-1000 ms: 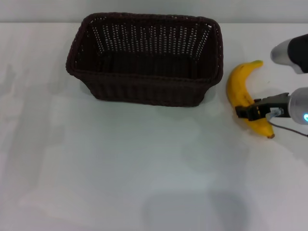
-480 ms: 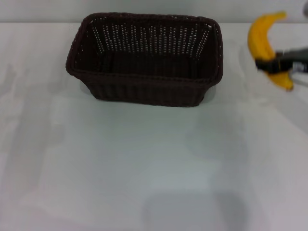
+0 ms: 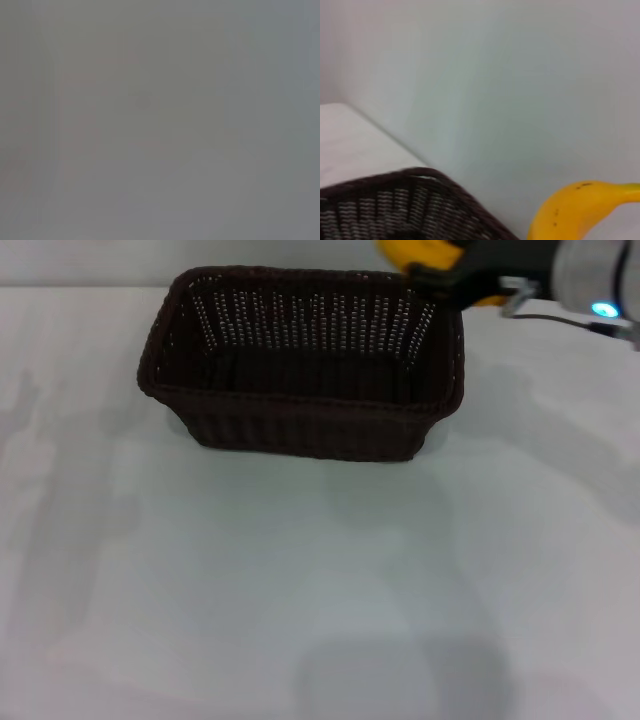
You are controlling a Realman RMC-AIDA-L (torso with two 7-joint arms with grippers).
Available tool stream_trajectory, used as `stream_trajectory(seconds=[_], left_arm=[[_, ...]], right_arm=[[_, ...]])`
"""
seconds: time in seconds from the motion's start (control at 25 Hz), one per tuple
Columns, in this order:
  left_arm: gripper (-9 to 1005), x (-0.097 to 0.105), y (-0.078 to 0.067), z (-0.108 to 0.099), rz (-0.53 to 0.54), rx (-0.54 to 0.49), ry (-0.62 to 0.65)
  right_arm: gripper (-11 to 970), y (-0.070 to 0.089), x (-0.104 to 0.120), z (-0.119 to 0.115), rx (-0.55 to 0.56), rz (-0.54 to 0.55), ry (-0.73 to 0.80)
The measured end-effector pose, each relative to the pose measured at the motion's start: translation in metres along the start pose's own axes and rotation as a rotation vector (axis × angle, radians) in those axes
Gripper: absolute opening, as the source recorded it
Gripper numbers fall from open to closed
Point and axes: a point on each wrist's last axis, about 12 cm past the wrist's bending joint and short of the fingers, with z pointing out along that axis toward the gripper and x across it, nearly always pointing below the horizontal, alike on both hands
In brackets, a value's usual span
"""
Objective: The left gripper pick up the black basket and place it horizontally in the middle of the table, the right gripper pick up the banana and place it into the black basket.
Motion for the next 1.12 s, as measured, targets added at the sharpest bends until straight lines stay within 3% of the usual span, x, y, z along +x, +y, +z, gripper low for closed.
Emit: stream_trajectory(seconds=[0.24, 0.52, 0.88, 1.12], left_arm=[[836, 0.000, -0.003, 0.003, -0.004, 0.007, 0.000], [837, 0.001, -0.006, 0.006, -0.004, 0.009, 0.005], [837, 0.004, -0.004, 0.009, -0.008, -0.021, 0.032], [837, 0.002, 0.004, 0.009, -0.037, -0.088, 0.014]], right_arm=[[475, 0.018, 0.004, 0.026, -0.184, -0.071, -0.041], [553, 0.025, 0.021, 0.052, -0.275, -0.067, -0.074], [653, 0.021, 0.026, 0.043, -0.252, -0.067, -0.110], [746, 0.002, 0.046, 0.015, -0.092, 0.014, -0.241]])
